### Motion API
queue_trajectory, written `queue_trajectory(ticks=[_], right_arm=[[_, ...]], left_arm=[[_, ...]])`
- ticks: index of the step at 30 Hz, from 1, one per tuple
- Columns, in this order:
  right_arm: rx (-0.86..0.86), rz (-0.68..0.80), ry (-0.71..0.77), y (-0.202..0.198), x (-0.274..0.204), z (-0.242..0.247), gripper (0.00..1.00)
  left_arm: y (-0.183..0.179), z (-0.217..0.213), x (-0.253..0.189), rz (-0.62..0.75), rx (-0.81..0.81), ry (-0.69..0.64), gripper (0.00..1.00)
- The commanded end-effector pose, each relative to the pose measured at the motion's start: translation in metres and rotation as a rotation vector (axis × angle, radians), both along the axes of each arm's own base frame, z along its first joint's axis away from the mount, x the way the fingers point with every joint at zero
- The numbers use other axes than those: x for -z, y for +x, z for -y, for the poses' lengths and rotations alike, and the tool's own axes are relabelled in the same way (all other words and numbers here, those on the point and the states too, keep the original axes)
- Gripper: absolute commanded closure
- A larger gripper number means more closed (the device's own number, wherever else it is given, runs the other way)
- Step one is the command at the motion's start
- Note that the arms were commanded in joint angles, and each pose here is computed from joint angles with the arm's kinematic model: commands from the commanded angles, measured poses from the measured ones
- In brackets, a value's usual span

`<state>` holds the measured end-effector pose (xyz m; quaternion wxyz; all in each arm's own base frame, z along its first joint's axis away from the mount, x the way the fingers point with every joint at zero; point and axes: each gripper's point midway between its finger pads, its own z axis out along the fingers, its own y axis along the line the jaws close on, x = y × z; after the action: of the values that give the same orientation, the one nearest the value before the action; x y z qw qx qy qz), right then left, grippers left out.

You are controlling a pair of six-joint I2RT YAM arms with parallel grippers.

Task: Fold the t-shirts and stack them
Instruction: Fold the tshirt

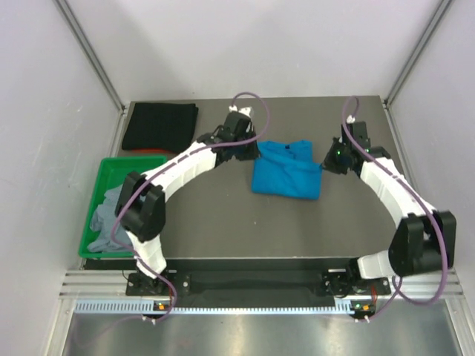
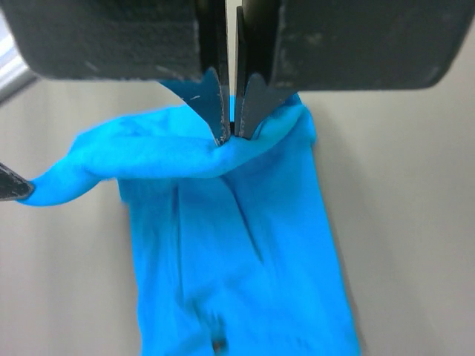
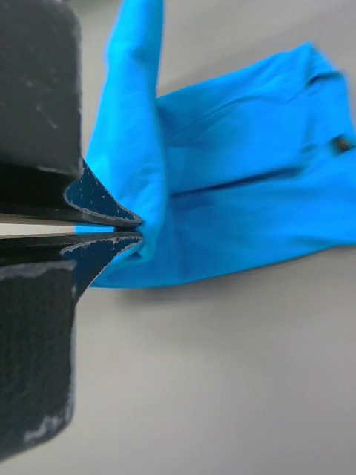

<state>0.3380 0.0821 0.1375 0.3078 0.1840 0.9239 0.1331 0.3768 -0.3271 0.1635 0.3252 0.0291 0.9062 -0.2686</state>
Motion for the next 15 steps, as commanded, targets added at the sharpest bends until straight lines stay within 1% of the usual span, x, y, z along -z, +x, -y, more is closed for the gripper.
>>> queue_trajectory(ticks=[1, 2, 3, 5, 6, 8, 9, 11, 12, 13, 14, 15], right_arm=[[-0.054, 0.131, 0.01, 0.052, -0.034, -0.001, 1.0], [-0.051, 0.13, 0.015, 0.068, -0.034, -0.001, 1.0], [-0.061, 0.142, 0.025, 0.078, -0.035, -0.003, 1.0], [-0.072, 0.148, 0.052, 0.101, -0.033, -0.005, 1.0], [-0.082, 0.157, 0.059, 0.111, -0.032, -0.007, 1.0], [-0.102, 0.146, 0.073, 0.134, -0.024, -0.009, 1.0], [-0.103, 0.147, 0.077, 0.142, -0.021, -0.01, 1.0], [-0.126, 0.13, 0.11, 0.159, -0.006, -0.017, 1.0], [-0.133, 0.135, 0.122, 0.167, -0.003, -0.018, 1.0], [-0.139, 0.103, 0.133, 0.172, 0.015, -0.021, 1.0], [-0.147, 0.11, 0.142, 0.179, 0.015, -0.023, 1.0], [-0.147, 0.115, 0.146, 0.184, 0.018, -0.024, 1.0]], left_arm=[[0.042, 0.001, -0.006, 0.047, 0.036, -0.002, 1.0], [0.059, 0.005, -0.022, 0.083, 0.051, -0.044, 1.0], [0.071, 0.009, -0.006, 0.081, 0.055, -0.037, 1.0], [0.094, 0.012, -0.016, 0.115, 0.056, -0.075, 1.0], [0.105, 0.015, -0.006, 0.113, 0.054, -0.086, 1.0], [0.126, 0.014, -0.013, 0.14, 0.041, -0.119, 1.0], [0.132, 0.016, 0.0, 0.124, 0.038, -0.126, 1.0], [0.15, 0.013, 0.001, 0.154, 0.018, -0.15, 1.0], [0.157, 0.012, 0.011, 0.147, 0.006, -0.154, 1.0], [0.165, 0.007, 0.015, 0.15, -0.01, -0.158, 1.0], [0.171, 0.006, 0.018, 0.161, -0.017, -0.167, 1.0], [0.177, 0.004, 0.031, 0.149, -0.03, -0.17, 1.0]])
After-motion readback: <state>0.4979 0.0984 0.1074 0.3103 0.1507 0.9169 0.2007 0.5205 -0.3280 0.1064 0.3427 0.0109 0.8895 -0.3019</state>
